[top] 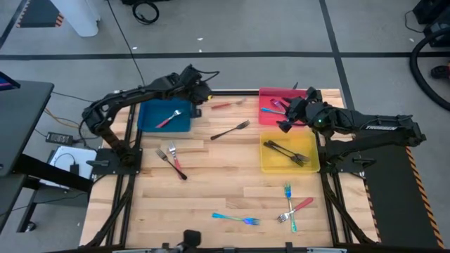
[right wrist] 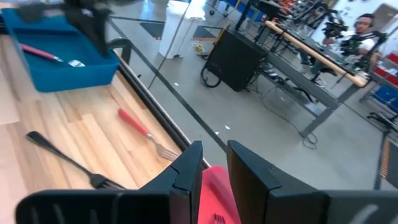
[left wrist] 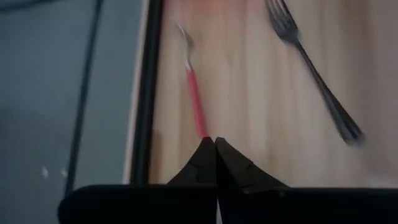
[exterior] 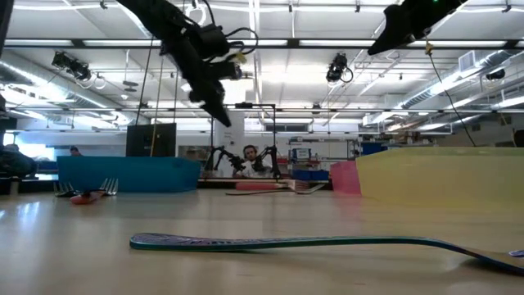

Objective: Sort silverware by color (type)
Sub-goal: Put the red fork into the blue bin

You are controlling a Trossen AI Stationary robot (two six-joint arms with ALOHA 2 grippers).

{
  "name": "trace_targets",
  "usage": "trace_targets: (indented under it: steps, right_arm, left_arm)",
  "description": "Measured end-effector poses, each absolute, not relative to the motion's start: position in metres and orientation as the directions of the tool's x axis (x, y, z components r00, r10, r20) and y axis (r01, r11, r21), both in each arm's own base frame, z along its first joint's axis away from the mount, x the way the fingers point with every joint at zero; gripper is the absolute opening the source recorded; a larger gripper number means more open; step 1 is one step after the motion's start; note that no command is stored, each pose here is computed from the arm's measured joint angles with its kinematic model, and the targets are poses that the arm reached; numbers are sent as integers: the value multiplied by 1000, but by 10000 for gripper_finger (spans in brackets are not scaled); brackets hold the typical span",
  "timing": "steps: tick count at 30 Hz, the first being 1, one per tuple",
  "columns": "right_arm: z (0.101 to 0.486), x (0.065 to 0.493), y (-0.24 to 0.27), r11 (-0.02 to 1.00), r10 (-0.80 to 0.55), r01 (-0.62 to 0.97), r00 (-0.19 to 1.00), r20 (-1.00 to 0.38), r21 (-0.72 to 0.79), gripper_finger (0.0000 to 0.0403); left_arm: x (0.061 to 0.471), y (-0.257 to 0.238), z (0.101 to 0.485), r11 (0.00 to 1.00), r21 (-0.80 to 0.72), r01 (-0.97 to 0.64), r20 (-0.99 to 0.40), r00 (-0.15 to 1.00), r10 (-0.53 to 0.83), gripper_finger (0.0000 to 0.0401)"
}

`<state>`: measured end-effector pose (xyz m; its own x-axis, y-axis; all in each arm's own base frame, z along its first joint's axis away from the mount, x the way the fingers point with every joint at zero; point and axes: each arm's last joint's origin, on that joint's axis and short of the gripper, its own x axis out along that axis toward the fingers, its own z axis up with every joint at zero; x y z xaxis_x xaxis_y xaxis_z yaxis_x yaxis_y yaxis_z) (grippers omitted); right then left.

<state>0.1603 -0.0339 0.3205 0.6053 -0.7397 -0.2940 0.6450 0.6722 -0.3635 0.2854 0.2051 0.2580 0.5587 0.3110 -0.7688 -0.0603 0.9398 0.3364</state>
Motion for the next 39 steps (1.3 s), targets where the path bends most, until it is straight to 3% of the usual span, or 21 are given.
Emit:
trace_targets:
  steps: [5,10,14,21,28,39]
  right_arm:
    - [320,161,-33,699,-714,623,630,-304,-352,82]
    - [320,161,-33,706,-708,617,636,-307,-349,82]
    - [320,161,-33,706,-707,616,637,-307,-349,82]
    - [320,161,-33,707,-707,616,637,-307,-348,82]
    - [320,162,-32,742,-669,582,670,-321,-333,82]
    - [316,162,-31,773,-634,550,683,-364,-315,82]
  left_arm:
    - [312,219,238,916,394,-82,-691,631,353,10]
    - [334,230,221,891,433,-138,-591,703,396,48]
    - [347,235,209,897,380,-225,-533,740,412,75]
    - [362,244,185,935,278,-221,-667,656,353,83]
    - [371,262,185,946,239,-219,-742,587,324,78]
    - [370,279,155,974,115,-194,-843,500,199,78]
